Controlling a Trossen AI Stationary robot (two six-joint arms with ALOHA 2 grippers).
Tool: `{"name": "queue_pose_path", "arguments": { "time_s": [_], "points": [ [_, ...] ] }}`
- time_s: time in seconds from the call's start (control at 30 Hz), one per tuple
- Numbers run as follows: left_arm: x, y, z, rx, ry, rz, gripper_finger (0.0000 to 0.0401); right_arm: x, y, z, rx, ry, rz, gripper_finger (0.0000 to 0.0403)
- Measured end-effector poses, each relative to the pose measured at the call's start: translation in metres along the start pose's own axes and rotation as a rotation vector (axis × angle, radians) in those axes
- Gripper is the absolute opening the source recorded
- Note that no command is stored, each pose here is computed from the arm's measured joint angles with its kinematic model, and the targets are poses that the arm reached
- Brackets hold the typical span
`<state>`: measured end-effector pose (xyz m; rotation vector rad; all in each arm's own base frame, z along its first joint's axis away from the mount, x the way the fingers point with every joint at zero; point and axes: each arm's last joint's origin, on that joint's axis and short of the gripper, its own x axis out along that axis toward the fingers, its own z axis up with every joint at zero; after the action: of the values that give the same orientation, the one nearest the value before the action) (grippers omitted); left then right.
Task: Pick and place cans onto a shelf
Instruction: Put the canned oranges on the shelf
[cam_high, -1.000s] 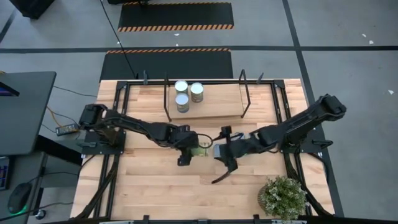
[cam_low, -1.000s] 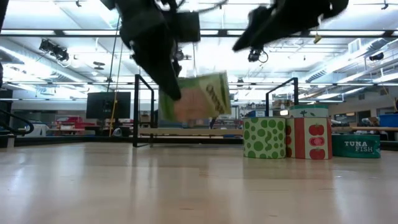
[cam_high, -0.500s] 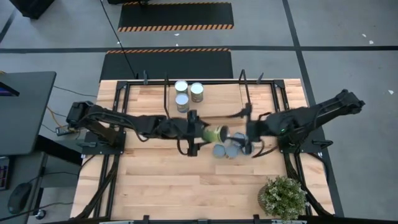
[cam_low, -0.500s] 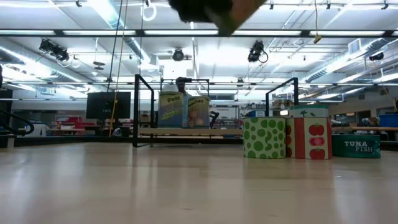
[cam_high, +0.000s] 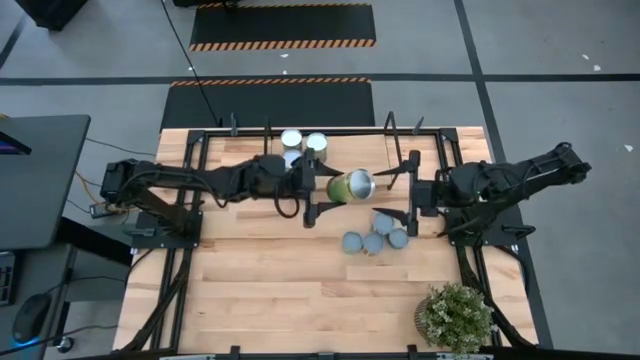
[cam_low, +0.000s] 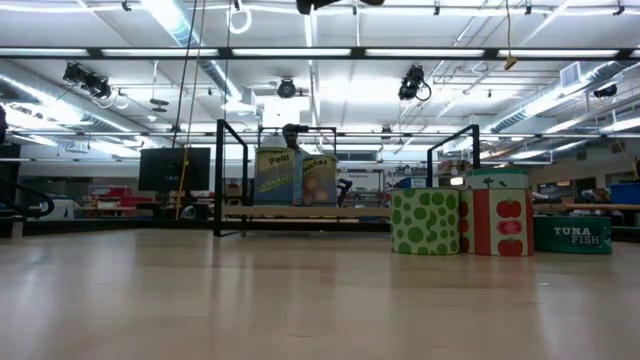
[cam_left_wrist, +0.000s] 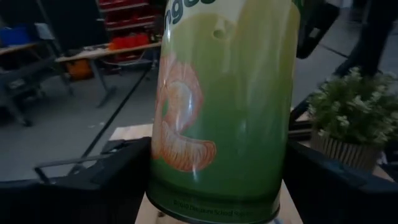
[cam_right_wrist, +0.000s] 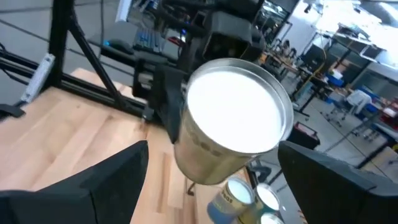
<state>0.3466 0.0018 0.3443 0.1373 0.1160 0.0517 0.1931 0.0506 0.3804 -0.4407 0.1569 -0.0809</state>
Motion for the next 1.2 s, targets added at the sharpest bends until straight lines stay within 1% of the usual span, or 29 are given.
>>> {"name": "queue_pose_path", "arguments": {
  "time_s": [0.1,0.2,0.37,0.5,0.6,0.77,0.83,0.93,1.07,1.2],
  "points": [
    [0.001,0.005,-0.001,-0.015,-0.008,-0.047,0.0329,0.003,-0.001,-0.001,0.001,0.01,-0.009,0.037],
    [0.001,0.008,0.003,-0.015,-0.06,-0.1,0.0329,0.007,-0.004,-0.003,0.011,0.01,-0.02,0.0376],
    [0.0,0.012,0.009,0.003,-0.133,-0.147,0.0329,0.011,-0.013,0.001,0.053,-0.079,0.023,0.0386],
    [0.0,0.017,0.011,-0.013,-0.163,-0.152,0.033,0.016,-0.016,0.006,0.056,-0.176,0.088,0.0387],
    [-0.001,0.018,0.013,-0.017,-0.18,-0.163,0.033,0.025,-0.017,0.007,0.054,-0.219,0.094,0.0387],
    [0.004,0.017,0.009,-0.013,-0.175,-0.164,0.033,0.046,-0.017,0.005,0.025,-0.239,0.06,0.0387],
    [0.005,0.017,0.008,-0.01,-0.173,-0.163,0.033,0.051,-0.019,0.005,0.023,-0.269,0.067,0.0387],
    [0.007,0.019,0.005,-0.006,-0.168,-0.158,0.033,0.055,-0.022,0.004,0.031,-0.298,0.08,0.0387],
    [0.007,0.023,0.005,-0.004,-0.165,-0.144,0.033,0.056,-0.027,0.003,0.048,-0.297,0.066,0.0385],
    [0.007,0.022,0.004,-0.004,-0.16,-0.147,0.033,0.057,-0.029,0.001,0.079,-0.304,0.096,0.0367]
  ]
}}
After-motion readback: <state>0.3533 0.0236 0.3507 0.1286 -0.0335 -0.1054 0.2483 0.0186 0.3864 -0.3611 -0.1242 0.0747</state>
